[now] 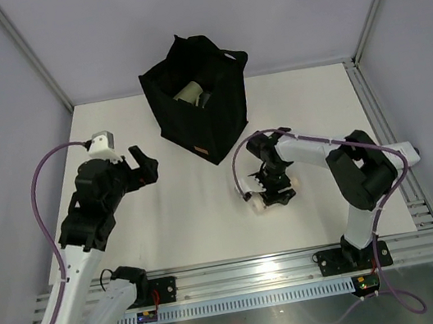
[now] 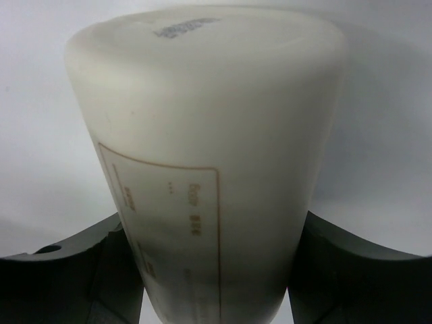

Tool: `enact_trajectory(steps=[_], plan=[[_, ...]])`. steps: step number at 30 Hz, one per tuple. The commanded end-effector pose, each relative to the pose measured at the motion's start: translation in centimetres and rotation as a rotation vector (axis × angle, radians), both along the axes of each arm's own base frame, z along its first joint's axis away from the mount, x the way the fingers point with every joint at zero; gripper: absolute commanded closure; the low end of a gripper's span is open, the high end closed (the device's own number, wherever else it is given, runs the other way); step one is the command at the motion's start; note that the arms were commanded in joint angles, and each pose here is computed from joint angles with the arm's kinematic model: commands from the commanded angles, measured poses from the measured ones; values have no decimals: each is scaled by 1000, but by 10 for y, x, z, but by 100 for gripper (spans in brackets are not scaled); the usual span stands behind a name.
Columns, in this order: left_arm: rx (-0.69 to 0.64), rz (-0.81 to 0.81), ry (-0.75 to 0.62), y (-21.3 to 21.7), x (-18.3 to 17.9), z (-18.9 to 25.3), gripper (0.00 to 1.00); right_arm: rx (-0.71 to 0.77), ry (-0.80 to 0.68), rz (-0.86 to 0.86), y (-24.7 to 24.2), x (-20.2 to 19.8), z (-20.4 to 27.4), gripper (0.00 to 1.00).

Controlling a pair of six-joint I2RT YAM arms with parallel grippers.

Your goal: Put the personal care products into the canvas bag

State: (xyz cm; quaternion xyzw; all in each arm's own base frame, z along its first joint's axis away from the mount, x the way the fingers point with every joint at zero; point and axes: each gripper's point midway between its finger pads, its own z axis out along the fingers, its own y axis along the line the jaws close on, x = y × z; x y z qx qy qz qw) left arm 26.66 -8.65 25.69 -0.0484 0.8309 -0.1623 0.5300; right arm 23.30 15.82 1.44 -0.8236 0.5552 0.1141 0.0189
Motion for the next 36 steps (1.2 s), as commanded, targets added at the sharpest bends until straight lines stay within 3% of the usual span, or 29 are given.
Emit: enact_trajectory(steps=[1, 10, 13, 17, 22, 24, 25, 27, 28, 30, 31, 32, 36], plan=[[-20, 44, -45, 6, 2, 9, 1, 92, 104, -245, 30, -7, 25, 100], [-48, 44, -18, 3, 2, -6, 1, 385, 465, -571, 69, -3, 93, 100], [-53, 43, -7, 2, 3, -10, 1, 519, 599, -637, 79, 3, 125, 100], [-58, 44, 2, 1, 4, -13, 1, 671, 671, -664, 84, 18, 176, 100], [-71, 48, 6, -1, 6, -18, 1, 834, 472, -666, 96, 61, 268, 100], [-88, 43, 6, -3, 8, -19, 1, 934, 276, -671, 102, 98, 310, 100], [-93, 43, 3, -4, 9, -19, 1, 934, 246, -795, 101, 114, 322, 100], [-101, 39, 6, -6, 11, -19, 1, 1064, 81, -803, 107, 146, 370, 100], [-105, 36, 5, -7, 12, -19, 1, 1071, 25, -939, 105, 172, 371, 100], [-111, 32, 2, -8, 15, -19, 1, 1206, -105, -1000, 112, 205, 413, 100], [-111, 31, 4, -9, 16, -21, 1, 1214, -99, -1120, 116, 230, 404, 100], [-117, 28, 3, -10, 17, -20, 1, 1290, -126, -1137, 119, 235, 431, 100], [-120, 26, 16, -11, 19, -24, 1, 1482, -191, -1329, 147, 275, 453, 100]])
